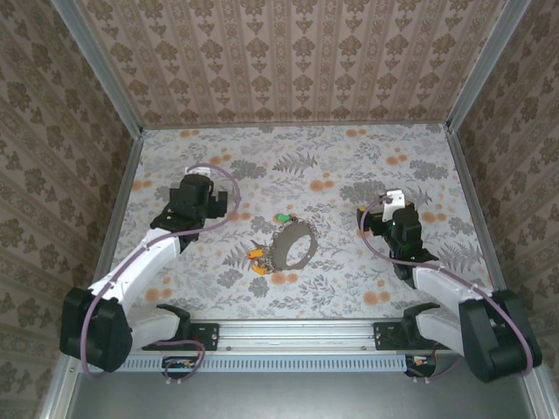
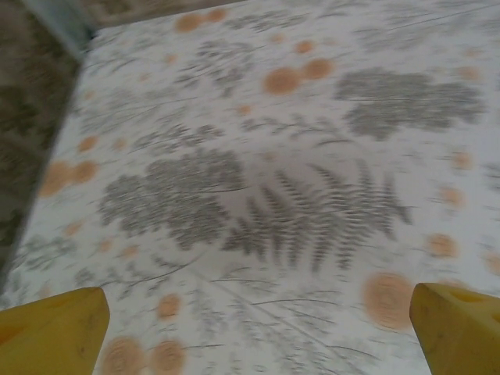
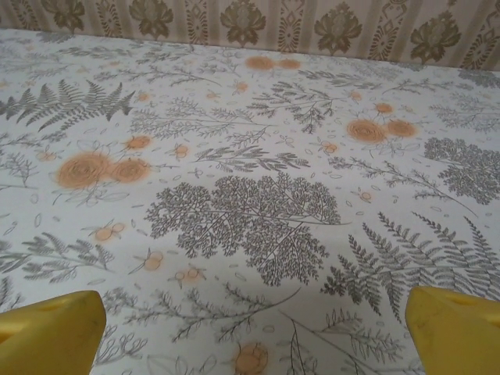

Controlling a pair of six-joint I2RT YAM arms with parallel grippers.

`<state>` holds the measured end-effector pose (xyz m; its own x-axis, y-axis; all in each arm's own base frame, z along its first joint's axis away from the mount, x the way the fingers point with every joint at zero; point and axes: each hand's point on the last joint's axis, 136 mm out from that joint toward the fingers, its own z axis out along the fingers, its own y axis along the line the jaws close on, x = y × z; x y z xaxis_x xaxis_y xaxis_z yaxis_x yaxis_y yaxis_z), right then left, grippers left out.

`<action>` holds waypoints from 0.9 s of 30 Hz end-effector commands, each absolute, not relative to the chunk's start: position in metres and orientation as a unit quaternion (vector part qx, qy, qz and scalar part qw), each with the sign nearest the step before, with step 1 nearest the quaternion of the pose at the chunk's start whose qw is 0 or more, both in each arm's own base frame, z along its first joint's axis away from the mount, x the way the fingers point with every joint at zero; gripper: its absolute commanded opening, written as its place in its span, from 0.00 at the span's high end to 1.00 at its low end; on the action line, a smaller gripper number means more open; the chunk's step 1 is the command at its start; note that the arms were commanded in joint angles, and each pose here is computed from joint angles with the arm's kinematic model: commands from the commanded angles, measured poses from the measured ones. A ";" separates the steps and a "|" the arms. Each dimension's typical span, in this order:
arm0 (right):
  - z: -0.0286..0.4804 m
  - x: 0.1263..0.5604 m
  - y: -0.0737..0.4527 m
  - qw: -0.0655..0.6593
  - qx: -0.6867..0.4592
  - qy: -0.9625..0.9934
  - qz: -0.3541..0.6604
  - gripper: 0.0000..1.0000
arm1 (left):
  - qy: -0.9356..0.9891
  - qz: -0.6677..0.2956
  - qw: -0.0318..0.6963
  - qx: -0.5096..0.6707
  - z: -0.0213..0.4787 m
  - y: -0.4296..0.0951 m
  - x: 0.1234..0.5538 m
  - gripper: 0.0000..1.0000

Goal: Put the keys on the keyring

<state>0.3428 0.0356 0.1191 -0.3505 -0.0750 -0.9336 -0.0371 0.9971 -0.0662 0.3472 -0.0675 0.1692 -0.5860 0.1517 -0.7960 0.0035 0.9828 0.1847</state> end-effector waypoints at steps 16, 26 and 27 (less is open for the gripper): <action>0.099 0.398 -0.003 0.578 0.026 0.815 -0.038 0.00 | 0.825 0.159 0.543 0.017 0.132 -0.003 0.393 0.00; 0.098 0.398 -0.010 0.576 0.040 0.816 -0.029 0.00 | 0.828 0.078 0.556 0.004 0.100 0.008 0.399 0.00; 0.099 0.399 -0.009 0.576 0.037 0.816 -0.032 0.00 | 0.826 0.070 0.559 0.005 0.099 0.008 0.399 0.00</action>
<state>0.3983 -0.0100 0.1006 -0.3264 0.0122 -0.9451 0.0940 0.9954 -0.0196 0.3908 0.0191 0.0858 -0.4583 0.1233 -0.8802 -0.1224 0.9721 0.1999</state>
